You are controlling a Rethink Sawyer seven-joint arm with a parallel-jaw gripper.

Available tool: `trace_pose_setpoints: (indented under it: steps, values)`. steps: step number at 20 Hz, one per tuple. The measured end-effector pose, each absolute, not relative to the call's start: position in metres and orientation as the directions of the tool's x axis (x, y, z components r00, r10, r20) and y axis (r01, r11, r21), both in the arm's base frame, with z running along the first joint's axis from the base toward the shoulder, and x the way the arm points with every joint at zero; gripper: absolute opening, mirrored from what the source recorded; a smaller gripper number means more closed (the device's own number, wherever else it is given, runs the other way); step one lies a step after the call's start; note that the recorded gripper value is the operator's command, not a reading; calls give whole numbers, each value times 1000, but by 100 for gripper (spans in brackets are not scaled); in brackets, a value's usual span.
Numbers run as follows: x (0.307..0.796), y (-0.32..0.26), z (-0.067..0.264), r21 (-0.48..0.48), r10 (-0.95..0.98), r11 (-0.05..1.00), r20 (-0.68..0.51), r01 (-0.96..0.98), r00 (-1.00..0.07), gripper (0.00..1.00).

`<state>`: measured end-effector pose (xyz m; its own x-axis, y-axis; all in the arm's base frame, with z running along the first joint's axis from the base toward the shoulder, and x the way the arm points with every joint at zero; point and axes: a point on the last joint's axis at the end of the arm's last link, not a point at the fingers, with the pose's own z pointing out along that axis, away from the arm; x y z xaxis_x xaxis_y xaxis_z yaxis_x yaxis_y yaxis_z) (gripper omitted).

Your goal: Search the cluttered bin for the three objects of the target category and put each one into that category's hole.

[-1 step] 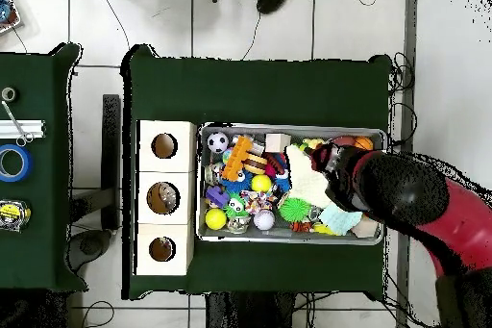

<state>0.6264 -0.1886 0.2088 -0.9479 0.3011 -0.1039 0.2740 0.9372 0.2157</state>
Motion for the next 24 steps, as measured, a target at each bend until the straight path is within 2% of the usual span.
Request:
trace_pose_setpoints:
  steps: [9, 16, 17, 24]
  values:
    - [586, -212, 197, 217, 348, 923, -123, 317, -930, 100]
    - [580, -227, 163, 184, 339, 936, -224, 302, -914, 100]
    - [579, -233, 150, 187, 343, 934, -236, 304, -909, 100]
    - [571, -255, 104, 224, 380, 916, -211, 334, -900, 100]
